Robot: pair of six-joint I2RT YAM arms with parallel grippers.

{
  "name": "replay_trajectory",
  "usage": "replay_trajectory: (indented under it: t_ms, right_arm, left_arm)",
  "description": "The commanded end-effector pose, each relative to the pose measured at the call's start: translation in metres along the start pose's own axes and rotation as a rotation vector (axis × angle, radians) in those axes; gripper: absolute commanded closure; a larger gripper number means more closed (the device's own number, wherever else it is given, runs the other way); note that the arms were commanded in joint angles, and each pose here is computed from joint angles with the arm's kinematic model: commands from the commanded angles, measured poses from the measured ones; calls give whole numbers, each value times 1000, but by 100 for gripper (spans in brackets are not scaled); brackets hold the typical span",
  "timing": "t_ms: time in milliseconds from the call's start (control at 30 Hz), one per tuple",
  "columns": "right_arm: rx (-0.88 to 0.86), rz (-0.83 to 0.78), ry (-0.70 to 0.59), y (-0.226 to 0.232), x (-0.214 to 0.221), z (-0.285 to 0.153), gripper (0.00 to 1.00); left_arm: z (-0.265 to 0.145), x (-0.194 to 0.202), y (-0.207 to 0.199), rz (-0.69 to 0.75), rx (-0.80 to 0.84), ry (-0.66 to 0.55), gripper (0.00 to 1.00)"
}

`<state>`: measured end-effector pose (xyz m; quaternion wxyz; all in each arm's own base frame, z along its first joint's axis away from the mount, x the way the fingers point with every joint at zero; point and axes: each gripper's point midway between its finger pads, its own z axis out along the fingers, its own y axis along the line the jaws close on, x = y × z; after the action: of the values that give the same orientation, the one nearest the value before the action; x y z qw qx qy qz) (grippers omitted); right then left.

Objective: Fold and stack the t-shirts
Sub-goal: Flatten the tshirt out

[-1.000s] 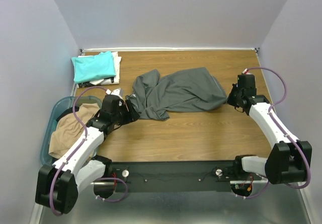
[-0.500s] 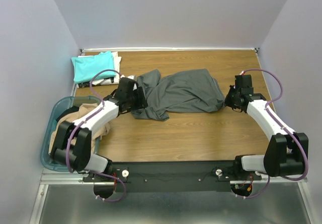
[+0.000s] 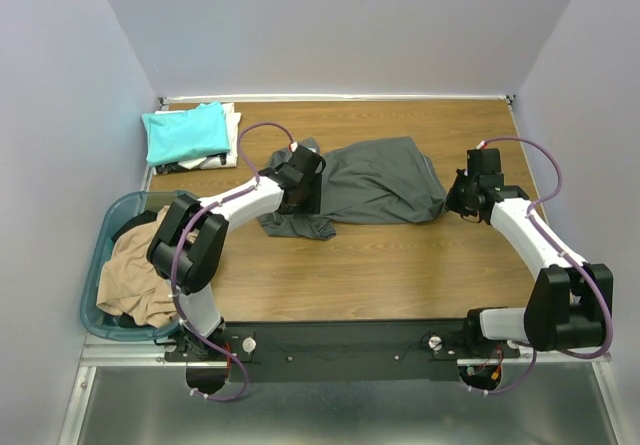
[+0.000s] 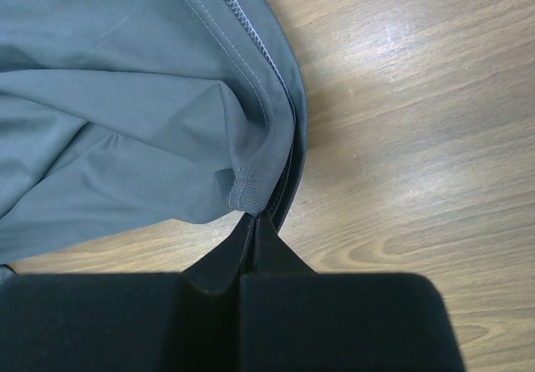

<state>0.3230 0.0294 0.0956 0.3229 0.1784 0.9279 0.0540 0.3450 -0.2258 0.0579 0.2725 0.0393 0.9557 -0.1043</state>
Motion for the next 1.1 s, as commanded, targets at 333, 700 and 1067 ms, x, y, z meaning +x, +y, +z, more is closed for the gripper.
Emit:
replay_trajectory:
  t_ms: [333, 700, 1067]
  right_arm:
    - [-13, 10, 15, 2, 3, 4, 99]
    - [-19, 19, -9, 3, -3, -1, 99]
    - [-51, -9, -124, 22, -58, -38, 99]
  left_arm:
    - [7, 10, 18, 86, -168, 36, 44]
    - [5, 13, 27, 86, -223, 50, 78]
    - [-61, -70, 28, -16, -233, -149, 100]
